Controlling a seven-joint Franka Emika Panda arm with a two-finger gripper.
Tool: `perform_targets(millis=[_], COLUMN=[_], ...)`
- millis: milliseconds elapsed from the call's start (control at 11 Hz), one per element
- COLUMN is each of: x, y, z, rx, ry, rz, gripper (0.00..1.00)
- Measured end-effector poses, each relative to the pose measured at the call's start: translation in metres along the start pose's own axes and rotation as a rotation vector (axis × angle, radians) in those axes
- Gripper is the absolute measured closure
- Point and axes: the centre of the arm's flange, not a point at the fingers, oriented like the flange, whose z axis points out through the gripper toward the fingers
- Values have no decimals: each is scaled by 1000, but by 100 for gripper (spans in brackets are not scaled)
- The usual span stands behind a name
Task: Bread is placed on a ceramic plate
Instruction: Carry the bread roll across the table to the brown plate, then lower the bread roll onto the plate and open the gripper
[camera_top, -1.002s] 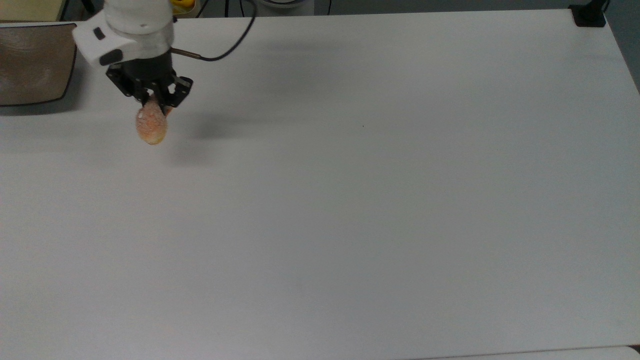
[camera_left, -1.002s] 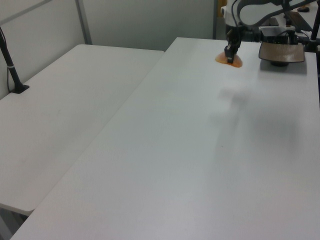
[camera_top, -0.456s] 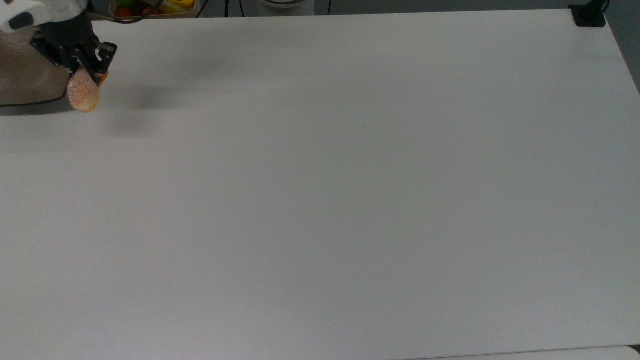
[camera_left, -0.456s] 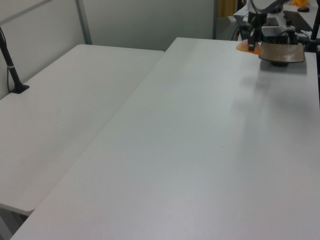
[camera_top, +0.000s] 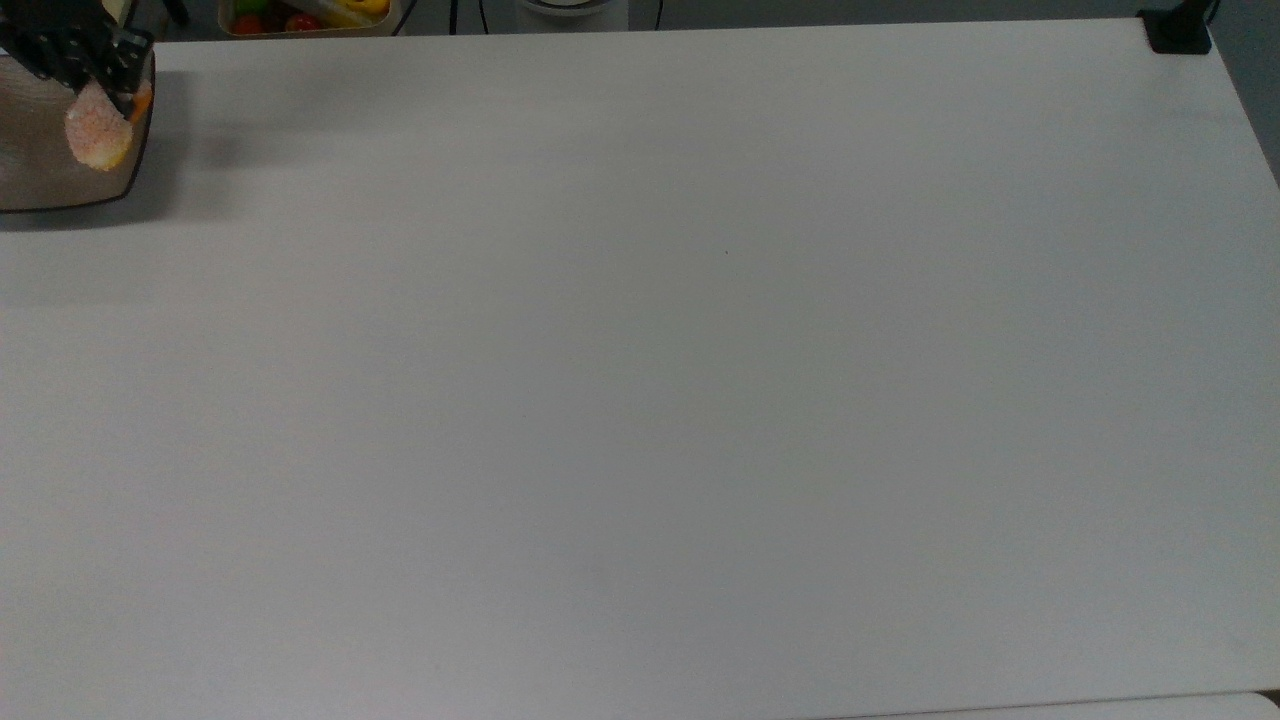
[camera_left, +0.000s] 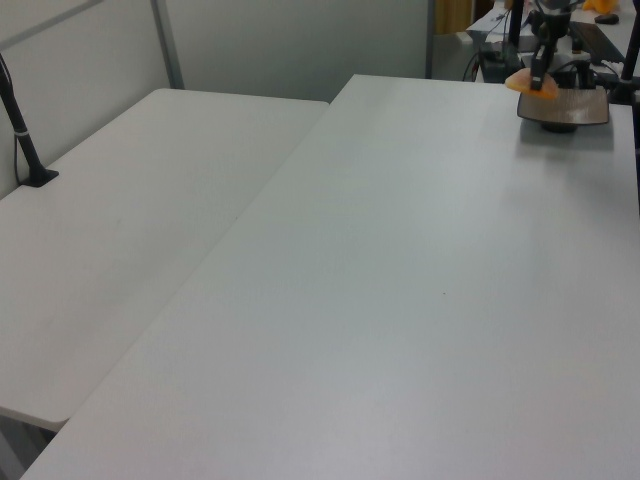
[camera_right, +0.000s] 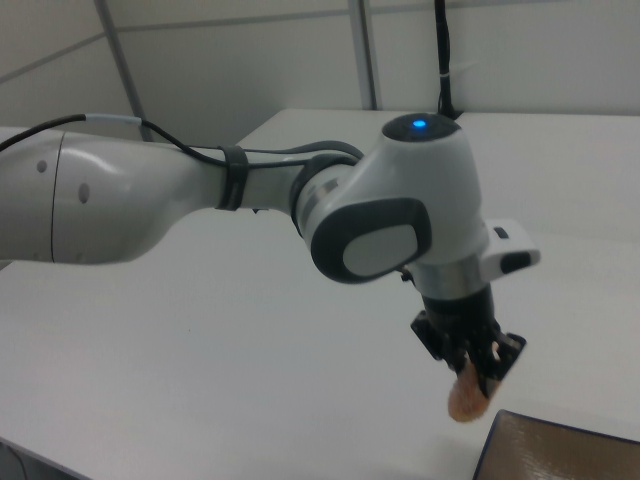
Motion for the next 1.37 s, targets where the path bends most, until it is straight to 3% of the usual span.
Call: perform_targets(millis=[364,638,729,1093,1367], x=[-59,-76,-76,-72,-69], y=[75,95,95,91,88], z=[22,41,43,44,45], rx=[13,71,82,89,90], ry=[-37,-10,0,5,4], rz=[3,61,73,68,61], gripper=[71,69,61,3,0])
